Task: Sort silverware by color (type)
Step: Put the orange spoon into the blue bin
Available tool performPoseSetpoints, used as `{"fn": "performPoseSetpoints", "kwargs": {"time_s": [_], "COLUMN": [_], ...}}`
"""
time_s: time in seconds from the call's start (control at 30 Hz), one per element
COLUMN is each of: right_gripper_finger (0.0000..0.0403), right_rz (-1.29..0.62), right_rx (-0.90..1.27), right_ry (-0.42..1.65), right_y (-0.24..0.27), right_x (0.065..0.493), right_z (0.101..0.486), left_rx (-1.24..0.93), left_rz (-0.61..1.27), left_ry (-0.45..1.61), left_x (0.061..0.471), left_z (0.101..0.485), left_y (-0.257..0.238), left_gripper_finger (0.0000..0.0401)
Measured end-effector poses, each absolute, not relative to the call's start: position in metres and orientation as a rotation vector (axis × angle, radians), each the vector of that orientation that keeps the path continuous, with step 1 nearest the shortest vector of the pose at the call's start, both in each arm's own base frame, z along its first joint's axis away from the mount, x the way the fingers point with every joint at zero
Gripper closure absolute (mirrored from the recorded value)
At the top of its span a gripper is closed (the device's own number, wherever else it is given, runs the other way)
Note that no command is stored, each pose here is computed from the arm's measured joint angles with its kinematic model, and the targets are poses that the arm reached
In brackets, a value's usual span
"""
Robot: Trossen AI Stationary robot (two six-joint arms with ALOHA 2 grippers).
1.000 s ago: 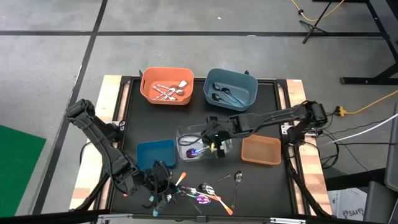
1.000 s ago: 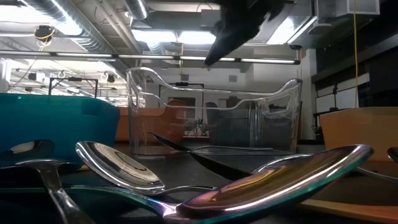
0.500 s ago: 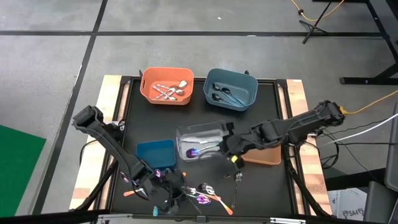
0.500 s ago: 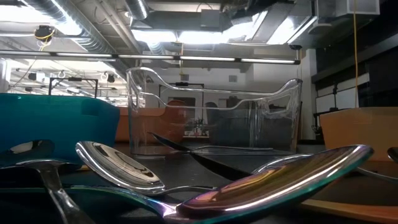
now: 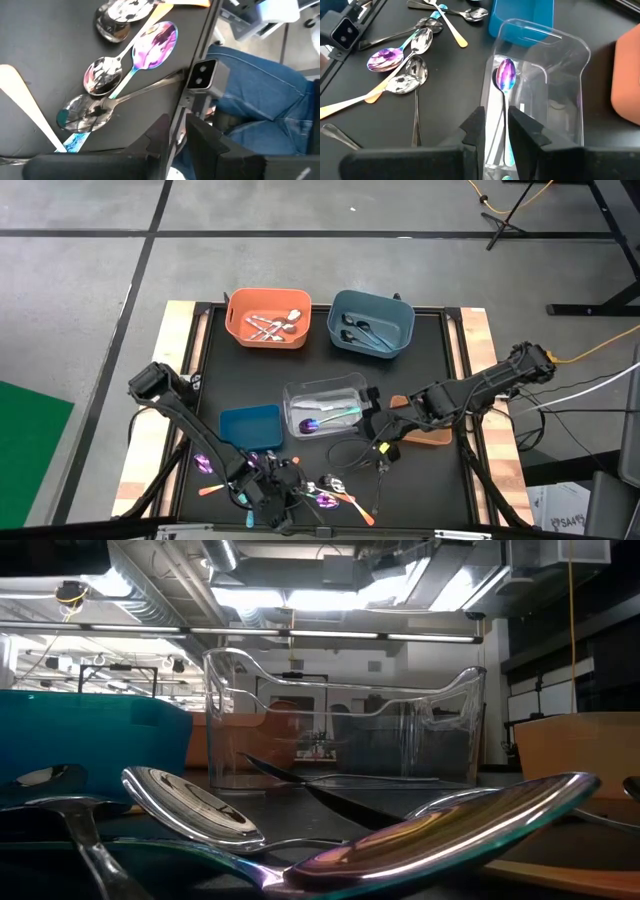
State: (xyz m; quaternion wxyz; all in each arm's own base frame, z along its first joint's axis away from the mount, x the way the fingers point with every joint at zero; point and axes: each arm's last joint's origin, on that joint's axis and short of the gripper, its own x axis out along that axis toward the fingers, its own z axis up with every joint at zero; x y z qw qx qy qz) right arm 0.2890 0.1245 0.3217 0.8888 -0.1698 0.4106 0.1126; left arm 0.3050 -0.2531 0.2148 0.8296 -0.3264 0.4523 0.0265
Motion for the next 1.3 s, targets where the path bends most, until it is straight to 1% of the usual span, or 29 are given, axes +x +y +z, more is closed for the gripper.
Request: {"fn": "performPoseSetpoints", "kwargs": {"time_s": [0.17, 0.37, 0.47, 0.67, 0.83, 1.1, 1.3], "right_gripper_finger": [0.0331, 0.0331, 0.0331, 0.0331, 0.0331, 0.0331, 0.0331], "right_rz": [0.234, 0.234, 0.234, 0.234, 0.234, 0.234, 0.236], "right_rx": [-0.352, -0.353, -0.353, -0.328, -0.326, -0.326, -0.325], "right_ry": [0.852, 0.854, 0.854, 0.863, 0.863, 0.863, 0.864], "right_y": [0.125, 0.125, 0.125, 0.125, 0.125, 0.125, 0.125], "right_x": [0.289, 0.289, 0.289, 0.289, 0.289, 0.289, 0.289], "right_z": [0.322, 0.322, 0.321, 0.321, 0.321, 0.321, 0.321], "left_rx": [-0.706, -0.729, -0.72, -0.711, -0.685, -0.732, -0.771], "left_rz": [0.077, 0.107, 0.13, 0.148, 0.176, 0.277, 0.332], "left_ry": [0.965, 0.956, 0.928, 0.911, 0.941, 1.028, 1.055], "left_x": [0.307, 0.308, 0.309, 0.309, 0.306, 0.294, 0.287], "left_z": [0.209, 0.209, 0.209, 0.209, 0.206, 0.2, 0.196], "left_y": [-0.253, -0.252, -0.251, -0.25, -0.248, -0.249, -0.254], "left_gripper_finger": [0.034, 0.0304, 0.0293, 0.0293, 0.0294, 0.0294, 0.0294]}}
